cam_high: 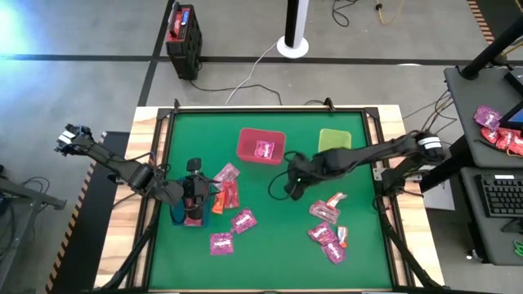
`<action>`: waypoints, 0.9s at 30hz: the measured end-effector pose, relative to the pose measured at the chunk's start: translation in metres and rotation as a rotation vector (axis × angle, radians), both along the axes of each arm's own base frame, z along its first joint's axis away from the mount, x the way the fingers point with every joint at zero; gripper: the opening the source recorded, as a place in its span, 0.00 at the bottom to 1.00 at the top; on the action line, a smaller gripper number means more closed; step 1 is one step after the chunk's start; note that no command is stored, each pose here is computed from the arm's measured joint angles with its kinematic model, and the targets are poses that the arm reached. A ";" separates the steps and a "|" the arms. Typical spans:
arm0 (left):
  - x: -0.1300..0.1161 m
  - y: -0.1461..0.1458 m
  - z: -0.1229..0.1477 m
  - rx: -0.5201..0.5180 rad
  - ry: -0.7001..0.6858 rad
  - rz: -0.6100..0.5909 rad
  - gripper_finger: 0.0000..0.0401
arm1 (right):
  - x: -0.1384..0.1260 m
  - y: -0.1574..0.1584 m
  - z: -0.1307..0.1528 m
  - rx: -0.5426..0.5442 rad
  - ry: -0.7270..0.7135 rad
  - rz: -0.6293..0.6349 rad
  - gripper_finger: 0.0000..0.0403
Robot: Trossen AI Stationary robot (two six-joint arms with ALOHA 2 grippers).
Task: Sort candy by brand, put in halloween buckets
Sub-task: Put the orange chocolate into the yellow bin, then put the red candy into the blue bin
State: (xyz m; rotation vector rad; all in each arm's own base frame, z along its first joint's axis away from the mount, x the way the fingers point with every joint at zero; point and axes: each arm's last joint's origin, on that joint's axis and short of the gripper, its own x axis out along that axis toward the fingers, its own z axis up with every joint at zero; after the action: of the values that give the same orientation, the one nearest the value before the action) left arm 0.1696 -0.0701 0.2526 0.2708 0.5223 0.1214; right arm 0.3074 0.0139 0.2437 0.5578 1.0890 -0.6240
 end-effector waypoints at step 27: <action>0.001 -0.001 0.002 -0.075 -0.033 0.035 0.31 | -0.068 -0.106 -0.003 -0.160 0.357 -0.429 0.49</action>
State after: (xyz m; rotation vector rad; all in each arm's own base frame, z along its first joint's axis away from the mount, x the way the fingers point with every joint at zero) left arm 0.1705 -0.0707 0.2544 0.1865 0.4979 0.1394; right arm 0.2396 -0.0920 0.2404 0.5568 1.2469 -1.2107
